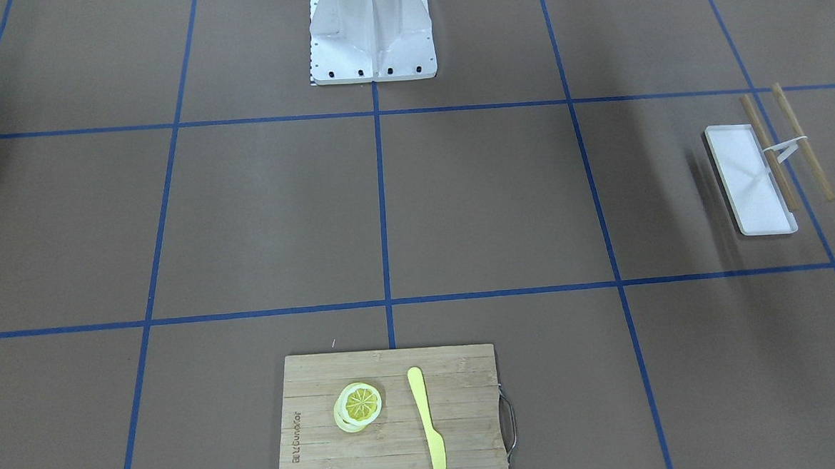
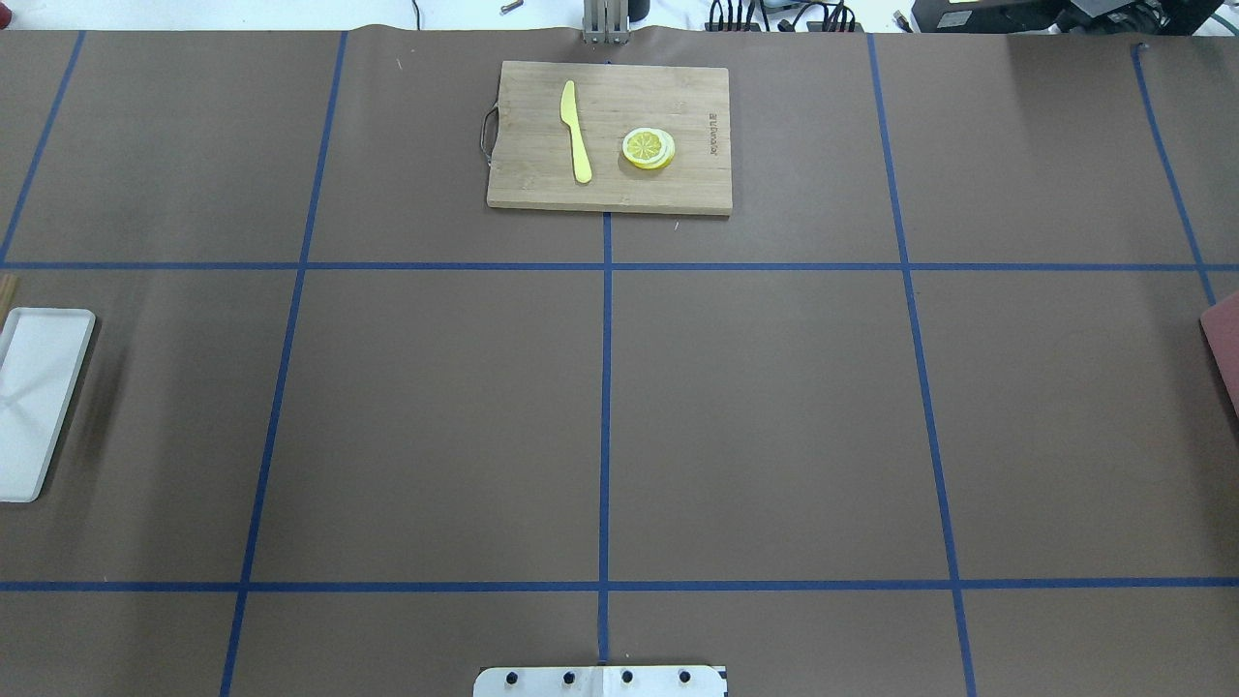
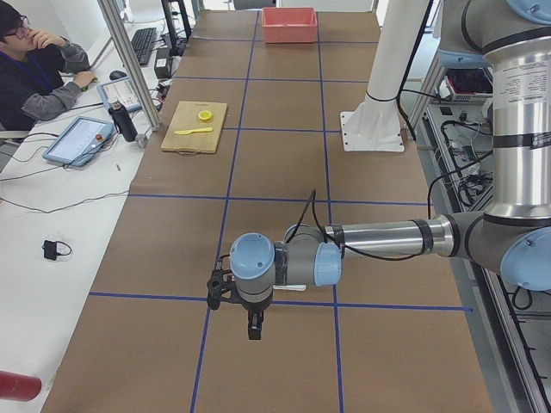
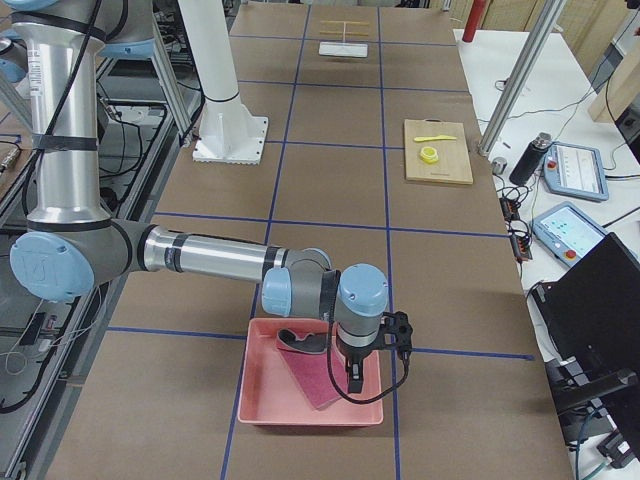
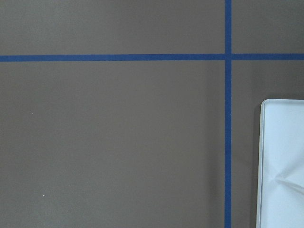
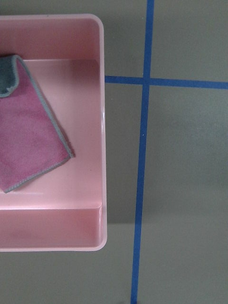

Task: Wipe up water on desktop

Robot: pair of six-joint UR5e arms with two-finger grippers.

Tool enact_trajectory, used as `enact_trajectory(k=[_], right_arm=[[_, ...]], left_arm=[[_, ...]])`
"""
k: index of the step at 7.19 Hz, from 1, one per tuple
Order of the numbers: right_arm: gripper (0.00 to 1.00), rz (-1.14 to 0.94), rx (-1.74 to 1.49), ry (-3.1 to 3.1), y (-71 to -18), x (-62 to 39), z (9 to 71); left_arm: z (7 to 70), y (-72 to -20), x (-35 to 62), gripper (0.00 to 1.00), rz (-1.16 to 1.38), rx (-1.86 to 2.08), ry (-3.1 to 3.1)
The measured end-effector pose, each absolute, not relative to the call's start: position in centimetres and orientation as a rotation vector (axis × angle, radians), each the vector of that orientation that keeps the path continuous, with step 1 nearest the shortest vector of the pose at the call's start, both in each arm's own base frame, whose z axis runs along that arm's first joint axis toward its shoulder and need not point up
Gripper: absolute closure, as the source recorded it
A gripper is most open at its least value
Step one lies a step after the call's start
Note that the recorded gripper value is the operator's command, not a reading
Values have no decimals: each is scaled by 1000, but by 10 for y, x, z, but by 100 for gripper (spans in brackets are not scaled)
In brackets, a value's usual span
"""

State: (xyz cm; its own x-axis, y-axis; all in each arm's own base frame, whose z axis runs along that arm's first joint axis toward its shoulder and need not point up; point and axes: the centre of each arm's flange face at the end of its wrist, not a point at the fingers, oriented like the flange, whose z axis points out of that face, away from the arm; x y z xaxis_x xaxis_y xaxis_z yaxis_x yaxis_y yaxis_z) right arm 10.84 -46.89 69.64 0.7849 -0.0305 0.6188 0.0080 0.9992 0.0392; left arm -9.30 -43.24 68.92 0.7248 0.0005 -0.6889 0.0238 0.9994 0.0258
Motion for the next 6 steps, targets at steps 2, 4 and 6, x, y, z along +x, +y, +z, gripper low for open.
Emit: enact_trajectory(k=[2,4,6], right_arm=[[0,-22,52,-675,-474,108,690],[0,-25,48,-673,-467,108,695],[0,-49,98,-663,-454,107,704]], left_arm=[[687,-433,-93,1,-10,40,760],[686,-433,-93,1,-9,41,760],[687,-433,-93,1,-9,40,760]])
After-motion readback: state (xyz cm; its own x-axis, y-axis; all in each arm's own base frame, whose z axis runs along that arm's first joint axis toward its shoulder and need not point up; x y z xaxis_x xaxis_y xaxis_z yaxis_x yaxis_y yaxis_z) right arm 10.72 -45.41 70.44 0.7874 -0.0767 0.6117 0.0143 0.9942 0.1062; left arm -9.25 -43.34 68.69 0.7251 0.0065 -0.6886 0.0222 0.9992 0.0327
